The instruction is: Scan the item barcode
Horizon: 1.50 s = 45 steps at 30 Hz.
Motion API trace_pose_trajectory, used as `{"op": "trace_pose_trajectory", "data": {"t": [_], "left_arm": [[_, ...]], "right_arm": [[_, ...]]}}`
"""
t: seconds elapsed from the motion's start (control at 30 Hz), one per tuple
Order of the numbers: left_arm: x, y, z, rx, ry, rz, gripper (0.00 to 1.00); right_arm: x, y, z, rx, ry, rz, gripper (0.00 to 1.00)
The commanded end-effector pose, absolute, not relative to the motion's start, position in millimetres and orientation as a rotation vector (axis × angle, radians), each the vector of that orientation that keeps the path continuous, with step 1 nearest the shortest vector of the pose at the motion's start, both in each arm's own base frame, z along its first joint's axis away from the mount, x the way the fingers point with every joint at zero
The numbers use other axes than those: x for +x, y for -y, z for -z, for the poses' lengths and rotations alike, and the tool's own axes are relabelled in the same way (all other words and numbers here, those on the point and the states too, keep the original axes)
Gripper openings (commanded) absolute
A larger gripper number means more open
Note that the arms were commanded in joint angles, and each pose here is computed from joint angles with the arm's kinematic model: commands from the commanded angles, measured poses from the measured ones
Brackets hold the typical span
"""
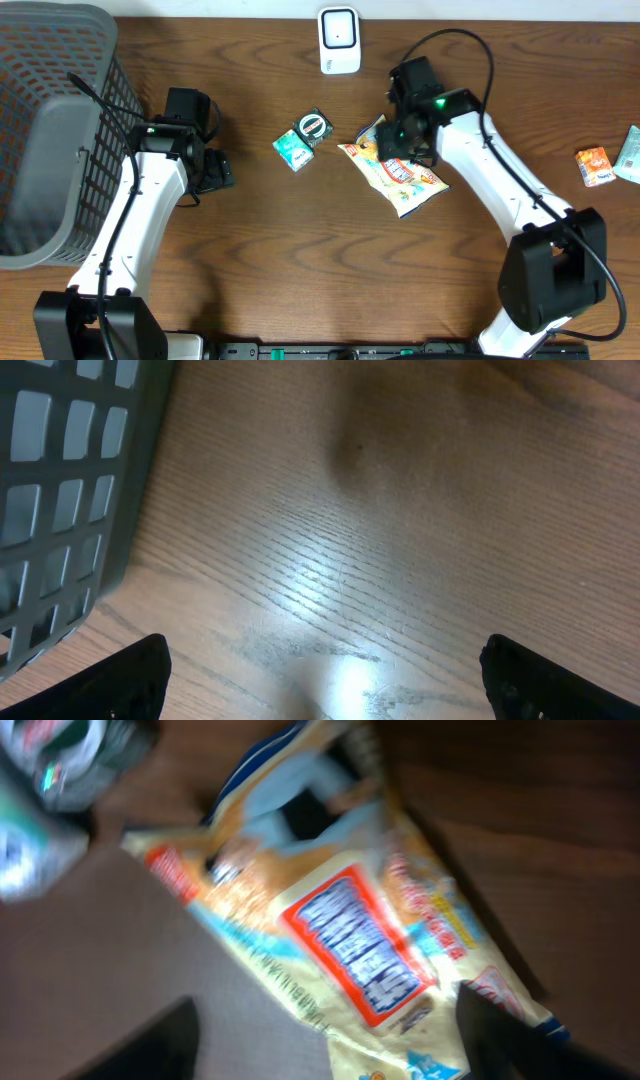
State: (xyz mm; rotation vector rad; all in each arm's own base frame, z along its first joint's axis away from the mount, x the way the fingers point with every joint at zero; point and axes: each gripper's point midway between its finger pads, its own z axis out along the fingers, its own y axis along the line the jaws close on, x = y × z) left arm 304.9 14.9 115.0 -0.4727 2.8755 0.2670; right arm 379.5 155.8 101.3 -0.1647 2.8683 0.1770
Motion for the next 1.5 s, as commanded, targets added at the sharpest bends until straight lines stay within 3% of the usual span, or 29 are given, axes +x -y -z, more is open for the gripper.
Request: {"op": "trace_pose_trajectory", "data": {"t": [0.0,0.17,0.33,0.37,0.47,0.5,0.53,0.57,0.67,0.8,0.9,1.03,1.13,1.2,1.27,1.3,1.33,1.37,1.47], "left_arm": [[303.2,-19.4,-114.4,-0.498,-2.87,-0.296,0.98],[303.3,-19.4,-114.4,-0.498,-2.87,-0.296,0.98],[303.2,-19.4,-114.4,-0.498,-2.87,-0.296,0.98],[303.3,-19.4,-114.4,-0.498,-2.87,-0.296,0.98],[303.3,-19.4,-114.4,-0.498,-2.87,-0.296,0.98],[303.2,-19.4,-114.4,-0.498,-2.87,-0.296,0.98],[303.2,-19.4,-114.5,-0.498,-2.87,-0.296,0.98],[303.3,-19.4,-114.4,-0.498,-2.87,-0.296,0.98],[303.3,-19.4,-114.5,-0.498,-2.869,-0.296,0.98],[303.2,-19.4,-114.5,-0.498,-2.87,-0.296,0.98],[303.2,-19.4,-114.4,-0.498,-2.87,-0.296,0.98],[303.2,-19.4,-114.4,-0.498,-2.87,-0.296,0.98],[303.2,-19.4,-114.4,-0.498,-2.87,-0.296,0.98],[303.3,-19.4,-114.4,-0.498,-2.87,-0.296,0.98],[303.3,-19.4,-114.4,-0.498,-2.87,-0.296,0.98],[303.2,-19.4,-114.5,-0.498,-2.87,-0.296,0.98],[303.3,-19.4,-114.5,-0.498,-2.869,-0.296,0.98],[303.3,-19.4,-114.4,-0.498,-2.87,-0.296,0.98],[303.2,-19.4,-114.5,-0.498,-2.87,-0.296,0.98]], "right_arm": [[364.0,-165.3,-84.1,-0.523,-2.846,0.13,0.99],[364.1,-167.2,-47.8,-0.575,-2.707,0.696,0.99],[358.7,-159.0,8.0,-0.542,-2.791,0.783,0.99],[358.4,-159.0,18.2,-0.521,-2.836,0.728,0.95],[362.6,-157.9,31.0,-0.47,-2.888,0.637,0.64],[362.8,-161.1,34.6,-0.485,-2.916,0.571,0.42],[361.1,-166.7,38.5,-0.532,-2.948,0.489,0.06],[357.4,-171.9,39.4,-0.557,-2.988,0.402,0.01],[363.6,-186.8,0.8,-0.485,-3.029,0.136,0.01],[359.2,-228.3,-132.4,-0.499,-2.836,-0.82,0.01],[339.8,-229.8,-180.4,-0.542,-2.667,-1.373,0.01],[323.3,-207.4,-151.5,-0.38,-2.707,-1.55,0.01],[312.5,-183.2,-96.8,-0.345,-2.875,-1.301,0.01],[310.5,-189.6,-100.4,-0.405,-2.881,-1.249,0.14],[311.2,-197.0,-101.7,-0.521,-2.93,-0.966,0.33],[311.9,-198.1,-101.9,-0.534,-2.936,-0.909,0.37],[313.6,-202.0,-101.2,-0.567,-2.945,-0.732,0.54],[313.9,-205.0,-100.5,-0.584,-2.941,-0.661,0.58],[310.6,-231.5,-93.2,-0.679,-2.882,-0.36,0.84]]}}
